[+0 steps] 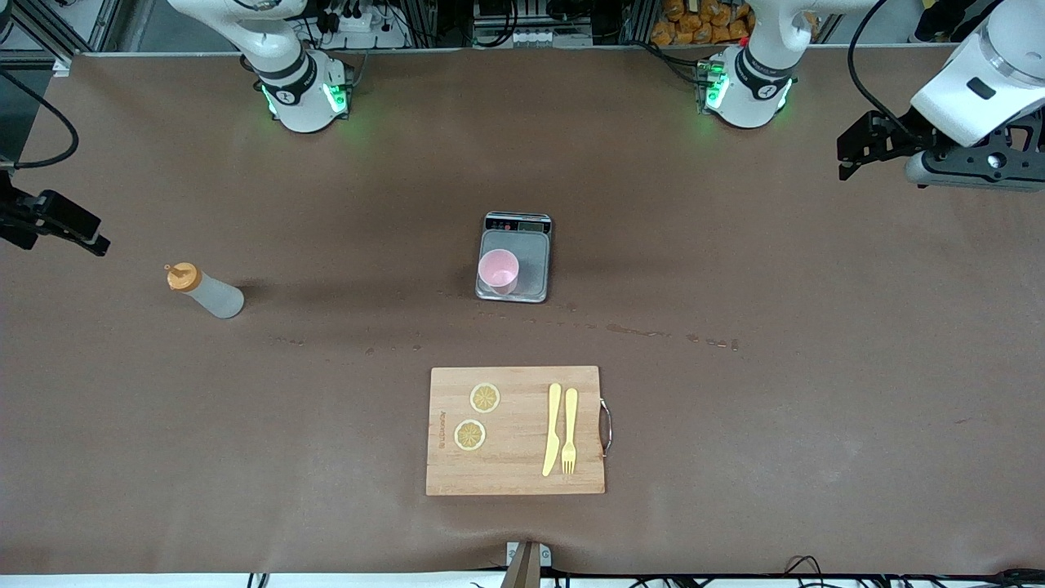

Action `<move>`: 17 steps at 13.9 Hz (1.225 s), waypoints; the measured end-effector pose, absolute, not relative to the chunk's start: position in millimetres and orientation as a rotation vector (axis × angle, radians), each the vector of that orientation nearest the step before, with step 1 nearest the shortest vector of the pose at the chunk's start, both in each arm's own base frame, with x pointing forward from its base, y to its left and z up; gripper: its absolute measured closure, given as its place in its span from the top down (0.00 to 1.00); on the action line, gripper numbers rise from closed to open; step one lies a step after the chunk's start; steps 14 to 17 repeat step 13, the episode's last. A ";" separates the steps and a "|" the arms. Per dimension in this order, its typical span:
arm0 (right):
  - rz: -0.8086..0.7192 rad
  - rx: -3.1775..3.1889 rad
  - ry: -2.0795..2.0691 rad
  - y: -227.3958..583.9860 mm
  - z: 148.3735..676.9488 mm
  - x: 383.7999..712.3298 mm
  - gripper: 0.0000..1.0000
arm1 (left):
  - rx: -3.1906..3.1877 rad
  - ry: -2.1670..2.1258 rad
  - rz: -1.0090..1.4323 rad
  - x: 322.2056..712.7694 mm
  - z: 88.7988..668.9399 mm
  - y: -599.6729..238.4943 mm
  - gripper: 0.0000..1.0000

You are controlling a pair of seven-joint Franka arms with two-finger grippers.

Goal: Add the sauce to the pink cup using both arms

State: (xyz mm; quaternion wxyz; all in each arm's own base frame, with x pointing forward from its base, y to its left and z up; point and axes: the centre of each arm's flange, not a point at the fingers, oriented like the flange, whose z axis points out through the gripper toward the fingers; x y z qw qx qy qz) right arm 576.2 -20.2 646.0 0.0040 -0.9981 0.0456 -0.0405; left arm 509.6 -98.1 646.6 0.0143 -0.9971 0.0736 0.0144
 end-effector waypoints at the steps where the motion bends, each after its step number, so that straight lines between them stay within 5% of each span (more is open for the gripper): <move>1: -0.127 -3.137 0.084 -21.0 646.0 576.2 1.00 | -3.105 0.222 0.045 509.7 646.6 -97.5 1.00; 17: -0.129 -3.145 -0.045 -20.9 646.6 576.1 1.00 | -3.108 0.170 0.038 509.9 648.5 -96.5 1.00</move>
